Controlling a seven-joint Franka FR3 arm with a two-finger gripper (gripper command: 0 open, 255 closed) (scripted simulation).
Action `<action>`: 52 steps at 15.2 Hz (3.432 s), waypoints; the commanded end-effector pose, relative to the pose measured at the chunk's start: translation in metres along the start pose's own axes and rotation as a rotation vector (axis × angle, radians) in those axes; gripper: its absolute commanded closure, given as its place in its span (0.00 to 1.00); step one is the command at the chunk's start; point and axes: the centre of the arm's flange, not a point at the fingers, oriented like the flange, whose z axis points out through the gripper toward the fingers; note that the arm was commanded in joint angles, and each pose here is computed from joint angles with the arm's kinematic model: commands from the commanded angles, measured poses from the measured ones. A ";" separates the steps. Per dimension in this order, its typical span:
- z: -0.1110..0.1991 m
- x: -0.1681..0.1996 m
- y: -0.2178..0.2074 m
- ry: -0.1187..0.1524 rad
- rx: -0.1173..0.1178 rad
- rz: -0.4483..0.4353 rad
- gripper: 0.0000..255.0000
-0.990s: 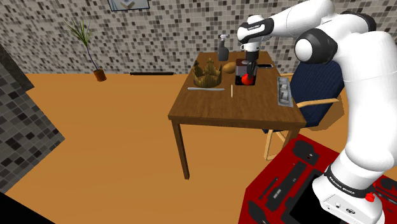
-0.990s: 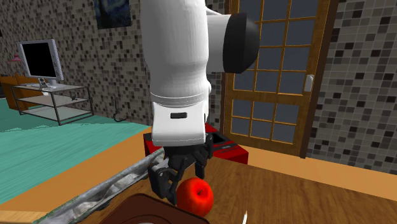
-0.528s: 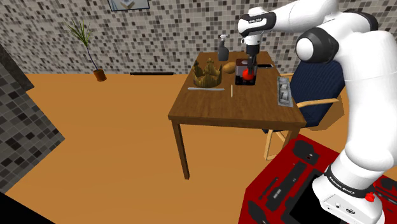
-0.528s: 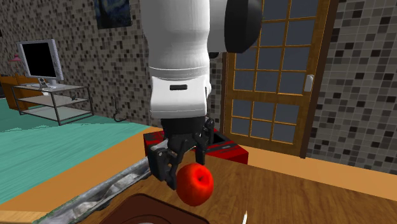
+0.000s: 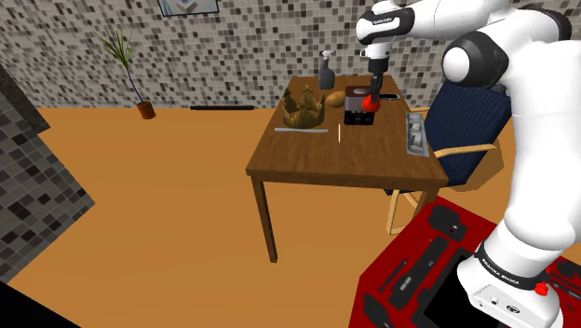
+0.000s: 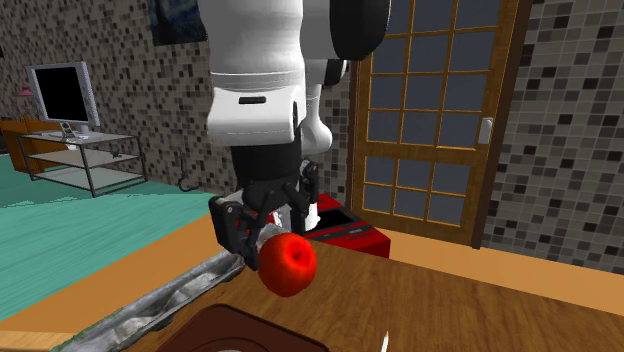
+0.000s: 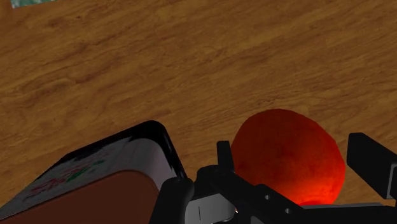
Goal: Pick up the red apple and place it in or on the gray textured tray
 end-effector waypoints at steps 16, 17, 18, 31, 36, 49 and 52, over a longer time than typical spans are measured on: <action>0.006 -0.206 0.021 0.000 0.001 0.000 1.00; 0.011 -0.206 0.022 0.000 0.001 0.000 1.00; 0.016 -0.206 0.023 0.000 0.001 0.000 1.00; 0.083 -0.200 0.032 0.000 0.001 0.000 1.00; 0.083 -0.200 0.032 0.000 0.001 0.000 1.00; 0.033 -0.200 0.032 0.000 0.001 0.000 0.00; 0.033 -0.200 0.032 0.000 0.001 0.000 0.00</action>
